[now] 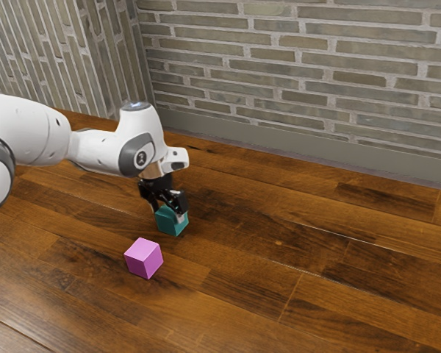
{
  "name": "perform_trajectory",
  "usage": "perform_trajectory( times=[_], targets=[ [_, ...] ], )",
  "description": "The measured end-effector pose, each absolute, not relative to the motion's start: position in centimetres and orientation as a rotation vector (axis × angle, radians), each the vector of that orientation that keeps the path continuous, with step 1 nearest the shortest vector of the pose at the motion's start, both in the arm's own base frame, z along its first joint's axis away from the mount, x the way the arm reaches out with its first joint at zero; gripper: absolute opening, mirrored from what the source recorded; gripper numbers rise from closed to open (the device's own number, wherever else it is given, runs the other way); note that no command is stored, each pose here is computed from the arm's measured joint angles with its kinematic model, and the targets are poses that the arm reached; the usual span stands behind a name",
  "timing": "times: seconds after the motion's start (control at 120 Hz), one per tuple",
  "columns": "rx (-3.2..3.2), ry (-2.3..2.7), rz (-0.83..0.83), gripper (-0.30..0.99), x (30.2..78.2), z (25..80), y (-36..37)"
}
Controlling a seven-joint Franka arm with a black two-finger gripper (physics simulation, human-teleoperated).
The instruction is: Pick up the blue block with one arm, and put the blue block on the pink block with one arm
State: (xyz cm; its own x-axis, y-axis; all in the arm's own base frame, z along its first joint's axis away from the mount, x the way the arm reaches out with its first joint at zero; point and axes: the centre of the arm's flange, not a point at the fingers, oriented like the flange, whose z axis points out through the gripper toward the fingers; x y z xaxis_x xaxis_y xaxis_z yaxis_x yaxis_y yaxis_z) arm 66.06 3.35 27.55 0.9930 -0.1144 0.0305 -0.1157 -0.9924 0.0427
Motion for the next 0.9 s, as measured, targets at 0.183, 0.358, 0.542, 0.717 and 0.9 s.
perform_trajectory(
  times=[0.183,0.358,0.542,0.717,0.9],
  targets=[
    [3.089,-0.21,0.041,0.69,66.4,27.0,3.2],
    [3.087,-0.233,0.036,0.69,66.6,26.6,3.2],
    [3.086,-0.257,0.031,0.67,66.6,26.4,3.0],
    [3.085,-0.272,0.024,0.47,66.5,26.1,2.9],
    [3.089,-0.281,0.024,0.38,66.5,26.0,2.8]
  ],
)
